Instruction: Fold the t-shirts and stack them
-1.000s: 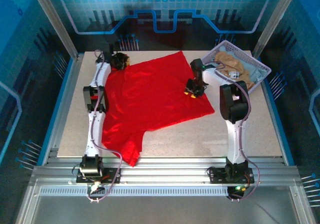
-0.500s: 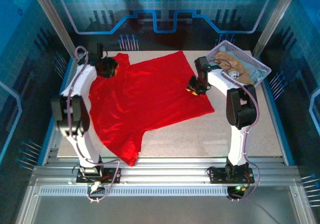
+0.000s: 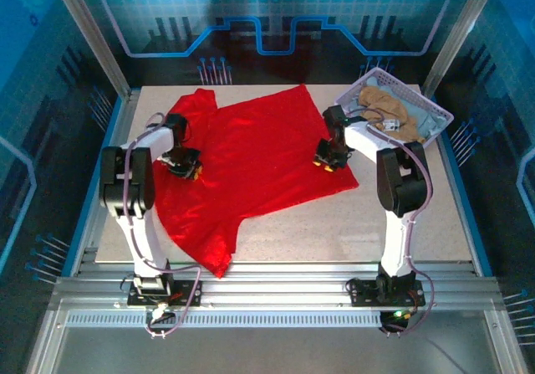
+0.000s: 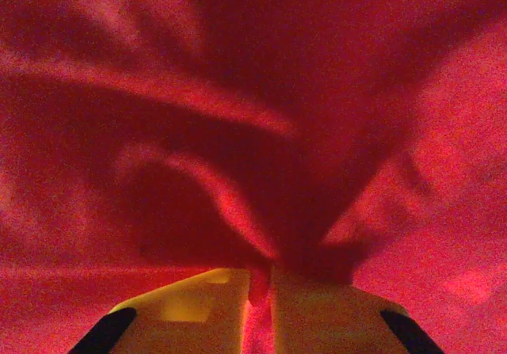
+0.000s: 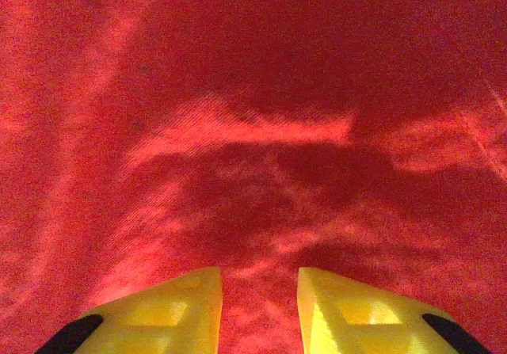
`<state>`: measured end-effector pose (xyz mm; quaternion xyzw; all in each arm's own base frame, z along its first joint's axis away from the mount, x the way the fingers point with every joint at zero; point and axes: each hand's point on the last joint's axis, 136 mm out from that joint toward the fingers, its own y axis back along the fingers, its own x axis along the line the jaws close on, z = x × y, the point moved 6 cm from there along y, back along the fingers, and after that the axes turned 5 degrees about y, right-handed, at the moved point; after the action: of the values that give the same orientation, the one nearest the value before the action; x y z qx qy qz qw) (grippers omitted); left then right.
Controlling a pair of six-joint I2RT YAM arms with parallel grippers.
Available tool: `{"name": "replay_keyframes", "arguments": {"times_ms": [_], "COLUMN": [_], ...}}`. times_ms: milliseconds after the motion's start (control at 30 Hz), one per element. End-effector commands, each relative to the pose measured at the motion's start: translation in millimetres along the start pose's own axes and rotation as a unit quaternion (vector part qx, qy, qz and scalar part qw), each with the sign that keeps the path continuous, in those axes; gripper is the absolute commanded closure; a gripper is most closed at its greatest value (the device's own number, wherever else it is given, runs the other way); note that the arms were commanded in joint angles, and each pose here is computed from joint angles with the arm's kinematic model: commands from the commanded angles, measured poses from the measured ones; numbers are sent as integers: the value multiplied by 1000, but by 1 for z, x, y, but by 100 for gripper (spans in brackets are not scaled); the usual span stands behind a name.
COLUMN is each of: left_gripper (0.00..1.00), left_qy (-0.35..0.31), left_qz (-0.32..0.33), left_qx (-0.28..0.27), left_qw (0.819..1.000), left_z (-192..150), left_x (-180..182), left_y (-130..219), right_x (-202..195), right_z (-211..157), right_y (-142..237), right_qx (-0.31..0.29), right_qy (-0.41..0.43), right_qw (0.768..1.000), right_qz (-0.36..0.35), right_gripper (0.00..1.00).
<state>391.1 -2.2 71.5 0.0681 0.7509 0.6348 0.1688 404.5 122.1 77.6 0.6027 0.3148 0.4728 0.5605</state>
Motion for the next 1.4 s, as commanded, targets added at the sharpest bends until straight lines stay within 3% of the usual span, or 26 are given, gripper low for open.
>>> {"name": "replay_keyframes", "arguments": {"times_ms": [0, 233, 333, 433, 533, 600, 767, 867, 1067, 1367], "left_gripper": [81, 79, 68, 51, 46, 46, 48, 48, 48, 50], "left_qy": [-43, -99, -122, -154, -169, -143, -42, 5, 31, 39], "left_qz": [2, -55, -67, -69, -37, -15, 22, 28, 45, 78], "left_qx": [-33, -49, -77, -127, -162, -147, -43, 33, 48, 61], "left_qw": [999, 992, 987, 977, 972, 979, 998, 999, 997, 994], "left_z": [20, 53, 61, 53, 27, 4, -74, -112, -127, -137], "left_x": [-18, -88, -102, -100, -72, -35, 84, 126, 150, 161], "left_y": [-18, -18, 5, 45, 81, 87, 63, 44, 31, 16], "right_x": [-10, 6, 11, 21, 27, 24, 4, -2, -15, -31], "right_z": [10, 46, 60, 68, 68, 60, 14, -14, -47, -53], "right_y": [-18, -26, -27, -7, 44, 70, 102, 105, 97, 96], "right_qx": [16, 21, 18, -12, -65, -89, -99, -84, -57, -56], "right_qy": [-10, -19, -14, 23, 51, 52, 40, 47, 63, 54], "right_qw": [1000, 999, 1000, 1000, 996, 994, 993, 992, 991, 993], "right_qz": [-24, -20, -12, 7, 20, 25, 48, 77, 102, 87], "right_gripper": [68, 68, 67, 66, 61, 58, 55, 54, 52, 53]}}
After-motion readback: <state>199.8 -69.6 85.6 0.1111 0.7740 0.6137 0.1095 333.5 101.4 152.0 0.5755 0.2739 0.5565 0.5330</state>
